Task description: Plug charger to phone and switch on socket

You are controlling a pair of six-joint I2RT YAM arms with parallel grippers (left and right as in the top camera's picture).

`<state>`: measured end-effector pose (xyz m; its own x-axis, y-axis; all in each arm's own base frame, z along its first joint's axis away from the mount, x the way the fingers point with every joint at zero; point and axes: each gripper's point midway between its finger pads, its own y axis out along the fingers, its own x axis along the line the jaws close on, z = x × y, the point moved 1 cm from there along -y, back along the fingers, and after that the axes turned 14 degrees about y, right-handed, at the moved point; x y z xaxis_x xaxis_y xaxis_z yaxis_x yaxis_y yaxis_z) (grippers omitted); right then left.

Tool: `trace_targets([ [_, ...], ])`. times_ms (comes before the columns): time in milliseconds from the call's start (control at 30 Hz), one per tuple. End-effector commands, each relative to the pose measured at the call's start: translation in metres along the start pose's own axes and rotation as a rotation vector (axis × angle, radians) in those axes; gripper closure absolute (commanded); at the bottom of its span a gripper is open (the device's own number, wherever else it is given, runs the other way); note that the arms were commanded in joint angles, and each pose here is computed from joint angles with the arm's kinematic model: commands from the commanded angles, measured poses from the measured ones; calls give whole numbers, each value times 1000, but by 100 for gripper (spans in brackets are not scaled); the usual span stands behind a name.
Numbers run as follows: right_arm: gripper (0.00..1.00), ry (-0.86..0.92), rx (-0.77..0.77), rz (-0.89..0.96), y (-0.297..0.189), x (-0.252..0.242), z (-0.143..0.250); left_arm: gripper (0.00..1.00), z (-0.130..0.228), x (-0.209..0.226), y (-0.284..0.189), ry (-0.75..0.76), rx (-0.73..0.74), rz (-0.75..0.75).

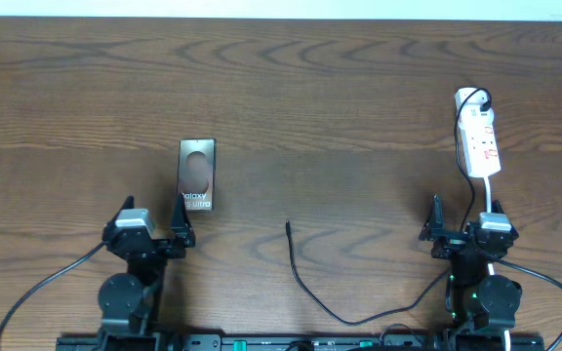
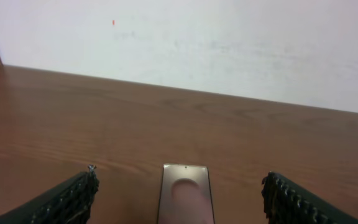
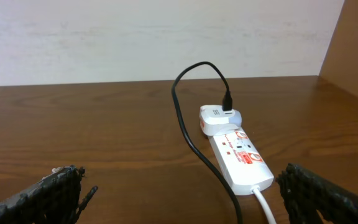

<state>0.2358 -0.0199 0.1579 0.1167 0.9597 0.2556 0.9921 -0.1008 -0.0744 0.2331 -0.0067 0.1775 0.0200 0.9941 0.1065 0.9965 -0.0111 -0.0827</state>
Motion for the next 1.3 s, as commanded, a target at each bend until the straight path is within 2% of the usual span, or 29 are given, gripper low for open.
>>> trace_targets([
  [0,1,14,-6,11,0,-2,-1,13,-46,7,-4,60,-19,-19],
  [200,1,14,-6,11,0,-2,-1,14,-76,9,22,91,129,4],
  [433,1,14,-6,11,0,-2,-1,13,-83,4,82,112,486,63],
  [667,1,14,-6,11,0,-2,-1,13,-54,-3,121,126,867,130],
  [800,1,14,-6,11,0,-2,-1,13,-27,-17,134,98,960,206],
  [967,1,14,-6,11,0,-2,-1,14,0,-21,139,87,1044,214],
  [1000,1,14,-6,11,0,-2,-1,21,4,-21,138,87,1059,216],
  [1033,1,14,-6,11,0,-2,-1,60,6,-21,137,88,1070,217],
  [1067,1,14,-6,11,0,-2,-1,86,7,-21,136,90,1077,217],
  [1100,1,14,-6,11,0,-2,-1,92,7,-21,137,91,1077,219],
  [1133,1,14,-6,11,0,-2,-1,92,7,-21,137,91,1076,219],
  [1167,1,14,-6,11,0,-2,-1,62,7,-21,137,91,1074,219],
  [1200,1,14,-6,11,0,-2,-1,21,7,-21,137,90,1074,219],
  [1233,1,14,-6,11,0,-2,-1,1,7,-21,137,89,1076,219],
  [1267,1,14,-6,11,0,-2,-1,1,7,-21,136,87,1079,218],
])
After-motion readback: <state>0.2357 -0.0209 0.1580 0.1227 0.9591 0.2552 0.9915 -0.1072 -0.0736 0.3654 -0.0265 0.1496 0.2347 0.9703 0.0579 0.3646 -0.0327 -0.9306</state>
